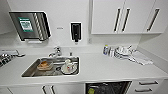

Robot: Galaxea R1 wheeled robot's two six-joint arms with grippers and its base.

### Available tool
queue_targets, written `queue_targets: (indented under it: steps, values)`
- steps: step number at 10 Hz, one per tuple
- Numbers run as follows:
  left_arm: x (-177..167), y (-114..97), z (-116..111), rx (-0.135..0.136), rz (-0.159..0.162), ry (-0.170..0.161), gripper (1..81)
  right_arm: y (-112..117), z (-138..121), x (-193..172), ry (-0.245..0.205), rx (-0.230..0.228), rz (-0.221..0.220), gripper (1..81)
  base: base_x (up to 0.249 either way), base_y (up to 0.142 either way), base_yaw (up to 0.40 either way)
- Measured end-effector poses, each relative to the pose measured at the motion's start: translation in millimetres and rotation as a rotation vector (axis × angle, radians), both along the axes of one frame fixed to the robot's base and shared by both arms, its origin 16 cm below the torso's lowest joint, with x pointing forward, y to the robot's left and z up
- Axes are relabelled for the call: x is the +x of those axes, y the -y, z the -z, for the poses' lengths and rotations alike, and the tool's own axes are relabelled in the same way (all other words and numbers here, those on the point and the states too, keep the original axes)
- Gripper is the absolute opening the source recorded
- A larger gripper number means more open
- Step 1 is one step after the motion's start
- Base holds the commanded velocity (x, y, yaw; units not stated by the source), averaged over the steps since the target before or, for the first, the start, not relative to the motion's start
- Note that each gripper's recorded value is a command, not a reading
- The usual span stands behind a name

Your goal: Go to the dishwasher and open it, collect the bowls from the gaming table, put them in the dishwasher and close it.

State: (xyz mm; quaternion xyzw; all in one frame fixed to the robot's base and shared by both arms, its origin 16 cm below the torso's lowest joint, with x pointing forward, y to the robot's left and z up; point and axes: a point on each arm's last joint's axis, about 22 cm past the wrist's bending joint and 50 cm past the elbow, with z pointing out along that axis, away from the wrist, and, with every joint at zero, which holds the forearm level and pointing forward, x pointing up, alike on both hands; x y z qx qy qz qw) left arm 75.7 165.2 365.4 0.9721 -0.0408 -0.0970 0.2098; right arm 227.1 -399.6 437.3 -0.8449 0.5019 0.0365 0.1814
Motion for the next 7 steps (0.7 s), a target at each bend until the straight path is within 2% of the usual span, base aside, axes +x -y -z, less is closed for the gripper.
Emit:
queue_targets:
  steps: [4, 5, 6, 7]
  values:
    - [35, -3, 24, 0.005, -0.002, 0.047, 81.1, 42, 33, -2, -0.023, -0.079, 0.034, 81.1, 0.000, 0.000, 0.000]
    - [42, -3, 31, 0.006, -0.002, 0.059, 81.1, 52, 41, 3, -0.027, -0.093, 0.055, 81.1, 0.000, 0.000, 0.000]
    - [50, -3, 38, 0.006, -0.002, 0.071, 81.1, 50, 51, 11, -0.030, -0.086, 0.093, 81.1, 0.000, 0.000, 0.000]
    - [56, -3, 45, 0.006, -0.002, 0.080, 81.1, 36, 60, 19, -0.034, -0.055, 0.130, 81.1, 0.000, 0.000, 0.000]
